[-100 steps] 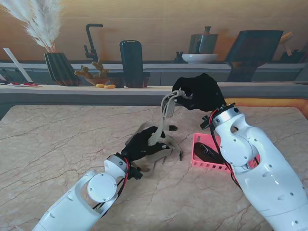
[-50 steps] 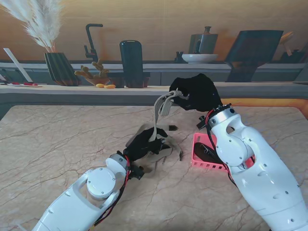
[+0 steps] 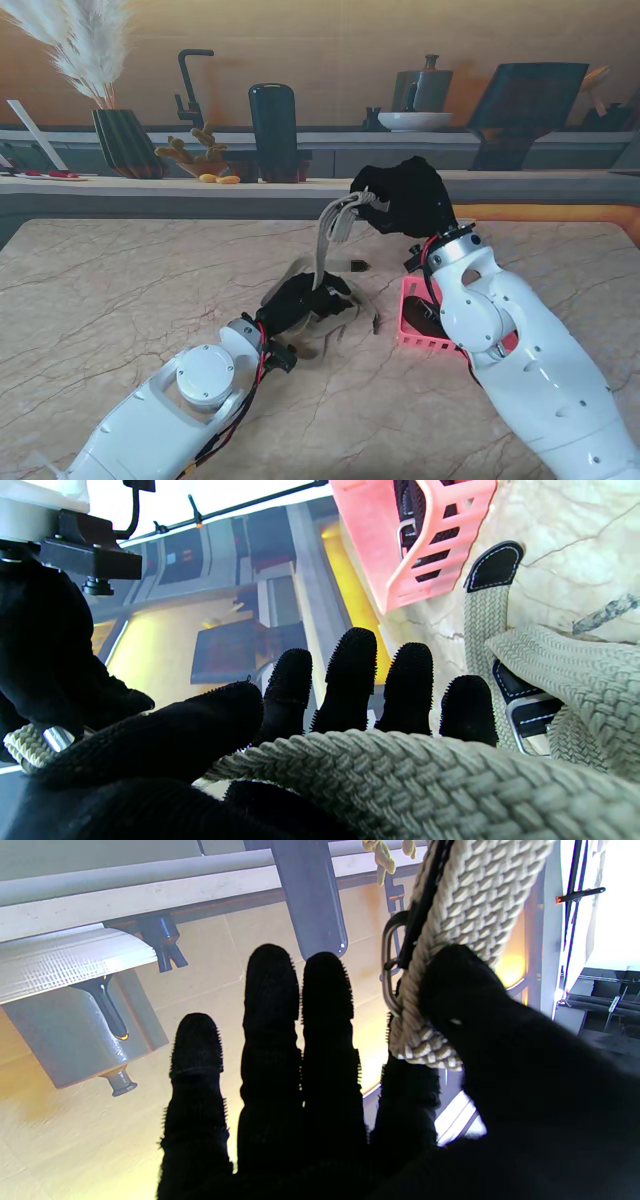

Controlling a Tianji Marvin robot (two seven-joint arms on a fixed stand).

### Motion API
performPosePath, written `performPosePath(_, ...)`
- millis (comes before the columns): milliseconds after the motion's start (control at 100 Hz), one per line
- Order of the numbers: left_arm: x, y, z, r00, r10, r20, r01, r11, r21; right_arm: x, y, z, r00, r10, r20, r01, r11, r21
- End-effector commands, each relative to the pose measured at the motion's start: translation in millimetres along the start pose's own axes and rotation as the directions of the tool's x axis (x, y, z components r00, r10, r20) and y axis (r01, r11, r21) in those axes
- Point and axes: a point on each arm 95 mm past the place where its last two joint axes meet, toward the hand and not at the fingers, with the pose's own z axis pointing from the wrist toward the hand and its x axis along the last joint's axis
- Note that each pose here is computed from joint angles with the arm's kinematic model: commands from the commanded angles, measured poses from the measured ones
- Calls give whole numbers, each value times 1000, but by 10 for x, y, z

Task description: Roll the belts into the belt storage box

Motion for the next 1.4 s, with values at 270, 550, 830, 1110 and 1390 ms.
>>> performPosePath(270, -4, 72, 43, 999, -19, 31, 19, 1000, 13, 100, -231, -52, 990, 127, 69, -128, 992, 9)
performPosePath(550, 2, 90, 29, 998, -44, 46, 45, 999, -29, 99, -421, -73, 979, 162, 124, -161, 987, -15)
performPosePath(830, 21, 133, 27, 994, -92, 56, 95, 995, -42, 143, -683, -114, 978, 168, 123, -170, 985, 10)
performPosePath(1110, 24, 147, 29, 990, -126, 59, 127, 992, -4, 221, -876, -156, 972, 201, 124, -208, 977, 42)
performPosePath(1390, 33, 134, 12, 987, -156, 42, 153, 985, 78, 260, -1040, -331, 972, 209, 105, -218, 972, 82)
